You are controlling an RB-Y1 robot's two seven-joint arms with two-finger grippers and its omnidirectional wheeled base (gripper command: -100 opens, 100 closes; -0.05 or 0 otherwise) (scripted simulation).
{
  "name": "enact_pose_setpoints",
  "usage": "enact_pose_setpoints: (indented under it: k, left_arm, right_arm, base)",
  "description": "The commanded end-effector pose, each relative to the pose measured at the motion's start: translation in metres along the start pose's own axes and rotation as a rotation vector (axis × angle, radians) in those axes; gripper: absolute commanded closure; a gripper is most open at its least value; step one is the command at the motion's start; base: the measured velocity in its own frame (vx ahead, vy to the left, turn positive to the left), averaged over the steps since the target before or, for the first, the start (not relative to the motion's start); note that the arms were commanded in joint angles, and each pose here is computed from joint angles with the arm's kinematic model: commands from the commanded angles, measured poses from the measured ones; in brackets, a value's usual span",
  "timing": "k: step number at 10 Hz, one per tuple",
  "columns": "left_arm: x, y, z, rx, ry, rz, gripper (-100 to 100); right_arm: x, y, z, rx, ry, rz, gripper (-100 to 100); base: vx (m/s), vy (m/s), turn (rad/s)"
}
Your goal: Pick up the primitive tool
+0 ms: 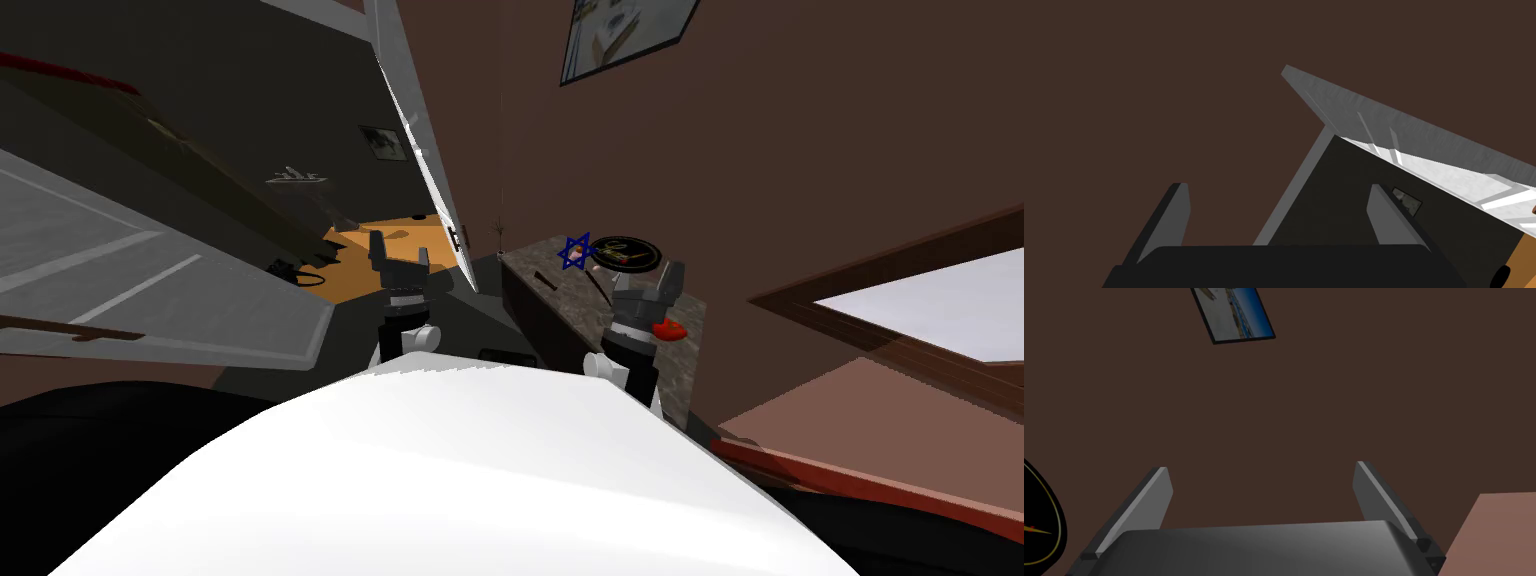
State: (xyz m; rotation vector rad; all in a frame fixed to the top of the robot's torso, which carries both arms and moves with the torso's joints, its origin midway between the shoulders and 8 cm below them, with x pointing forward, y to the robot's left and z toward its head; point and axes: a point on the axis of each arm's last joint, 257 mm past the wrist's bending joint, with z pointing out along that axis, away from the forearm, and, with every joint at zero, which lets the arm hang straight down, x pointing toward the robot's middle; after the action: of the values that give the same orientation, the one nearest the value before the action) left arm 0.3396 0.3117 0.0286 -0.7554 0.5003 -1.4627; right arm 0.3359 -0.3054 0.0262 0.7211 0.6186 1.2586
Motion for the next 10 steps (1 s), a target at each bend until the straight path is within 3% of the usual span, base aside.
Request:
enact_pose_setpoints:
  k: [1,5,10]
  left_arm:
    - [0.0,0.0,0.0,0.0,0.0,0.0,0]
    - [0.0,0.0,0.0,0.0,0.0,-0.001,0]
    - [0.0,0.0,0.0,0.0,0.0,0.0,0]
  right_arm:
    - [0.006,-0.004,-0.001,0.006,0.035,-0.02,-100]
    - [0.034,-0.029,-0.011,0.044,0.166,-0.102,-100]
    - [0.06,-0.063,-0.031,0.094,0.318,-0.185,-100]
  base:
    - [-0.079,0.048,0.036]
    - [-0.226,0.135,0.076]
    - [-0.137,0.123,0.076]
